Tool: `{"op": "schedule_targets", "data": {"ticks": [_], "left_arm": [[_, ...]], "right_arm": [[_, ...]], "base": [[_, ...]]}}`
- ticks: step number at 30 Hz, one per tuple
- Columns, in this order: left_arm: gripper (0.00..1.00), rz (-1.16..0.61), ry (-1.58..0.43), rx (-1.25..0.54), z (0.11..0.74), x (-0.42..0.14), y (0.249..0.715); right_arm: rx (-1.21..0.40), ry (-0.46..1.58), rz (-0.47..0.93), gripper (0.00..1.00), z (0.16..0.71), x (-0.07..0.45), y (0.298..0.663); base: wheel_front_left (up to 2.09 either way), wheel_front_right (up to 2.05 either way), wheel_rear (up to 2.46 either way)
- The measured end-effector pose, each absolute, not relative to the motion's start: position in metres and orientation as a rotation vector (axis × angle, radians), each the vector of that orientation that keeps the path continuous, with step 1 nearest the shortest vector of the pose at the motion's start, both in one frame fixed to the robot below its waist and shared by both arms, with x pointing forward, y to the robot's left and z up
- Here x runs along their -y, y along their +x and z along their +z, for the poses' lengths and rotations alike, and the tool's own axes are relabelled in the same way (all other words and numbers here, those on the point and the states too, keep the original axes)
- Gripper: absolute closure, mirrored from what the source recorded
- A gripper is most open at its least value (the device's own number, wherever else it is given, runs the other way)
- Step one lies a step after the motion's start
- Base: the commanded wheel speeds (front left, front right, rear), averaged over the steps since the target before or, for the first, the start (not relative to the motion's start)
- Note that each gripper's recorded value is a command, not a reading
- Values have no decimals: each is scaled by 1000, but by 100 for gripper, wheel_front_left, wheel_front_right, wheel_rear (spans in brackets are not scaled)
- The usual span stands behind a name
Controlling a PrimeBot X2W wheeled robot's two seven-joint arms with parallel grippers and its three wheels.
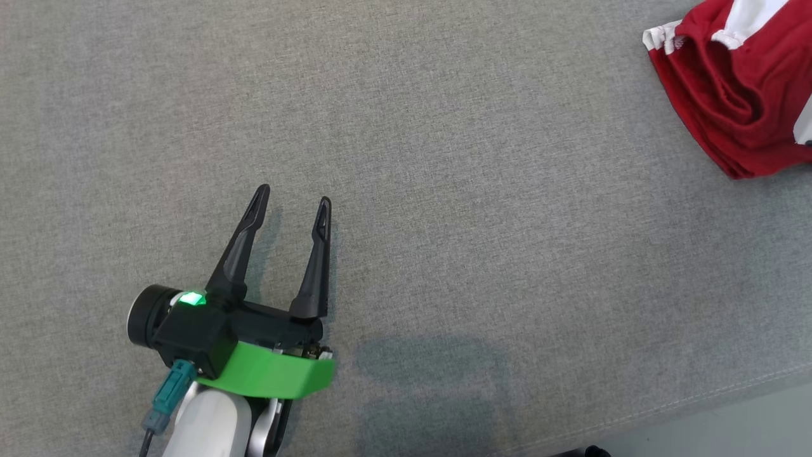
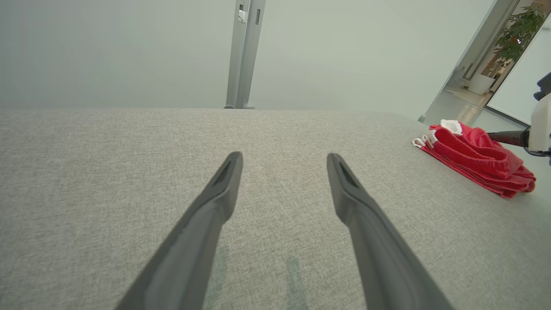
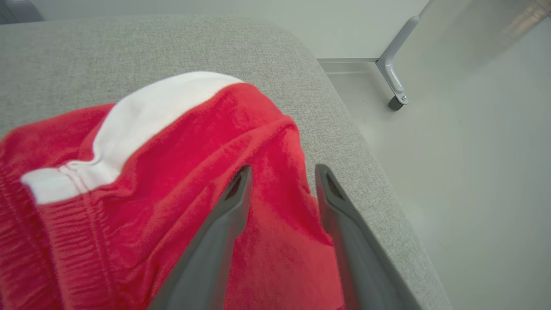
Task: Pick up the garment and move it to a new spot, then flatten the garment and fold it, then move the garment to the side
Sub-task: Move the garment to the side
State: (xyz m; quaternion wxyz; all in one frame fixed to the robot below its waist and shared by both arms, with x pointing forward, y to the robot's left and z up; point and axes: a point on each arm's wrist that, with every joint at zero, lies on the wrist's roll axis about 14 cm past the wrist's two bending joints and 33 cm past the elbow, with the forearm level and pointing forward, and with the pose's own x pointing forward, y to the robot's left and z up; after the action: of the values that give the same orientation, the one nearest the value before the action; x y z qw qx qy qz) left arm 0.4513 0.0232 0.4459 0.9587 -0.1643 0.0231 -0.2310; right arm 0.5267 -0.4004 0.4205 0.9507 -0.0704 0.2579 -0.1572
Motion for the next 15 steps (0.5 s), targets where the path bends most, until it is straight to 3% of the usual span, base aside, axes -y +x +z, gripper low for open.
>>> {"op": "schedule_targets", "data": {"ticks": [7,15], "left_arm": [[0,-471,-333,-32,454,-22,449],[0,-425,-330,9,473,-34,448]], "right_arm": [[-462,-146,-347,0,440,409,523],[-262,-125,-221,0,478,351,544]], "base": [[0,0,0],[0,0,0]]}}
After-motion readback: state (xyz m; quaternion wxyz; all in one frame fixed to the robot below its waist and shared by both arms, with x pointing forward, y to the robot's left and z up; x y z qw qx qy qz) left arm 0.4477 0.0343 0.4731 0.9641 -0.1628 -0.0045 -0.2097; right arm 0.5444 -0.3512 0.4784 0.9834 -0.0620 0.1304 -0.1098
